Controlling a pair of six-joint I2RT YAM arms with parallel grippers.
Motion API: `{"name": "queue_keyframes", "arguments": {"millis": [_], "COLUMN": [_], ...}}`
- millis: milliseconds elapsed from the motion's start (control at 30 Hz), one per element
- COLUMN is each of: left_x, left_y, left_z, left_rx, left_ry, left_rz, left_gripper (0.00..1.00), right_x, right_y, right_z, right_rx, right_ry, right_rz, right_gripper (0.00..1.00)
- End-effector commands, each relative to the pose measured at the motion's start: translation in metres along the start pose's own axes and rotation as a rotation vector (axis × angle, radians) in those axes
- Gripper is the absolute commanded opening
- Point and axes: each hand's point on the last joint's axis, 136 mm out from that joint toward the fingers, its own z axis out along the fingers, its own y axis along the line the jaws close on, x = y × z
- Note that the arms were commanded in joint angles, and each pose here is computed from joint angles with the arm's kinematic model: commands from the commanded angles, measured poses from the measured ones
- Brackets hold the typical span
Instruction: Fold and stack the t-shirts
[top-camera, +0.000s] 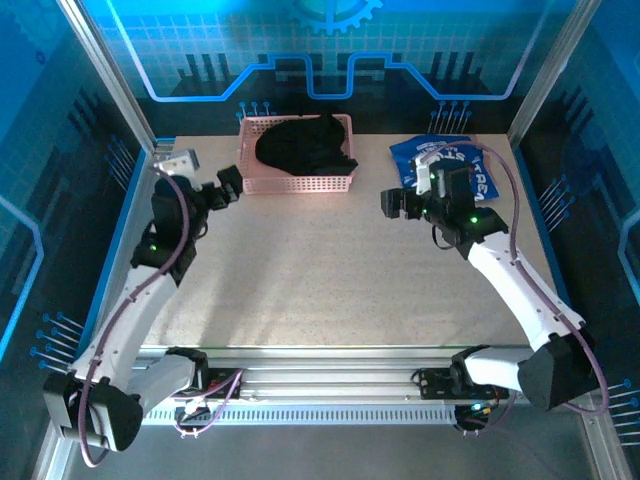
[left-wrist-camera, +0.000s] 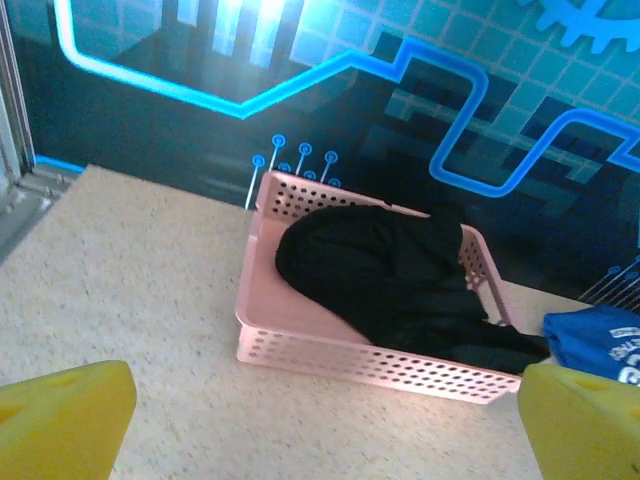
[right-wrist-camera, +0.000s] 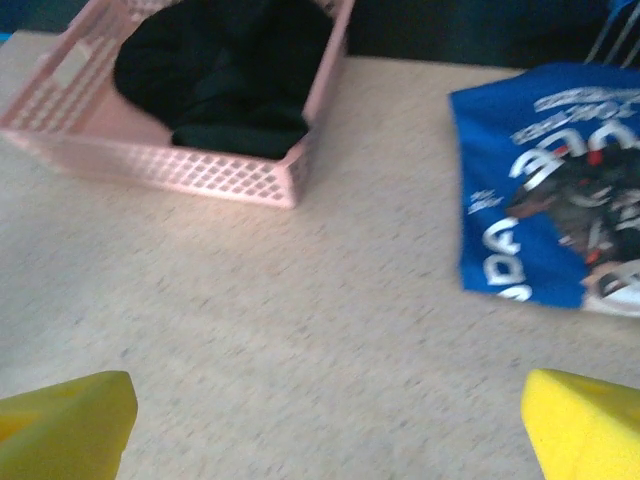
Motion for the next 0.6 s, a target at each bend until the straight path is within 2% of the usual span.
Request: {"name": "queue_keyframes", "arguments": {"millis": [0, 100, 200, 400, 500, 567], "left_x": [0.066, 0.064, 0.066, 0.065, 0.070, 0.079], "left_y": [0.017, 0.010, 0.016, 0.040, 0.044, 0.045], "left_z": [0.001, 0.018, 0.045, 0.114, 0.146, 0.165], "left_rx": [-0.132, -0.148, -0.153, -0.167, -0.134, -0.108], "left_ry": [0.378, 0.496, 0.573, 0.623, 0.623, 0.641], "left_rz": [-0.096, -0.085, -0.129, -0.214, -0.245, -0.275], "left_gripper": [0.99, 0.99, 0.99, 0.97, 0.90, 0.77], "right_x": [0.019, 0.009, -0.002, -0.025, -0.035, -0.038], "right_y": [0.032, 0.058, 0.082, 0.118, 0.135, 0.145], "right_z": [-0.008, -0.004, 0.009, 0.054, 0.073, 0.088], "right_rx": [-0.120, -0.192, -0.276, -0.352, -0.394, -0.400], "right_ry": [0.146, 0.193, 0.237, 0.303, 0.316, 0.330], "right_rz": [0.025, -0.003, -0.003, -0.019, 0.001, 0.025], "right_gripper": [1.00, 1.00, 1.00, 1.00, 1.00, 0.99]}}
